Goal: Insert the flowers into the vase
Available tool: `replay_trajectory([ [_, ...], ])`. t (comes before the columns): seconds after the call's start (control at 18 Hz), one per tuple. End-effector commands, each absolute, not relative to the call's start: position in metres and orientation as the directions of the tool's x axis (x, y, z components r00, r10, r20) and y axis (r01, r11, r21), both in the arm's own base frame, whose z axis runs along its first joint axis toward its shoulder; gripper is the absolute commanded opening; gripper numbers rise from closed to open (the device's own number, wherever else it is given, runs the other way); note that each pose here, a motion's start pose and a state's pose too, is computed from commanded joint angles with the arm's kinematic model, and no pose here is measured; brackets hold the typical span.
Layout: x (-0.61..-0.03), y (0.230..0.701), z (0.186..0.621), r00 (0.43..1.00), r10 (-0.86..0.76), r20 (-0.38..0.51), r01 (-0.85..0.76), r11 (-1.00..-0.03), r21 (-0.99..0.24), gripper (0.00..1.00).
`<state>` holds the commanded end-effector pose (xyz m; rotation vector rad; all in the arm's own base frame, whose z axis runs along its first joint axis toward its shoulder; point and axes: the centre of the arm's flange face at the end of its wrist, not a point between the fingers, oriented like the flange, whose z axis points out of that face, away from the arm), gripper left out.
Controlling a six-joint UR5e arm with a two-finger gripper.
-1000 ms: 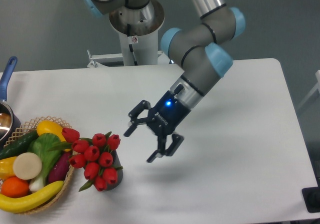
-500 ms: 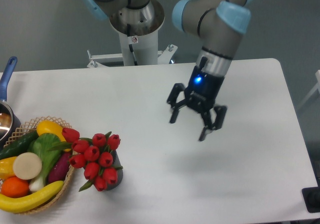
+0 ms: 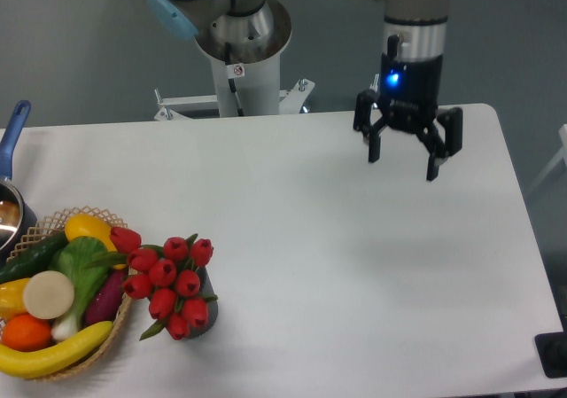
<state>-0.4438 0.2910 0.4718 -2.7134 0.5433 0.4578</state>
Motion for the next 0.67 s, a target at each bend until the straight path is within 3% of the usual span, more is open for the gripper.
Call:
replay_trajectory([
  [0.33, -0.456, 0.234, 0.473, 0.839, -0.413, -0.354, -0.503, -0.838, -0.212, 1.00],
  [0.5, -0.457, 0.221, 0.471, 0.802, -0.479, -0.357, -0.563, -0.806, -0.182, 1.00],
  [0.67, -0.458, 0.214, 0.470, 0.804, -0.477, -0.356, -0.560, -0.809, -0.180, 1.00],
])
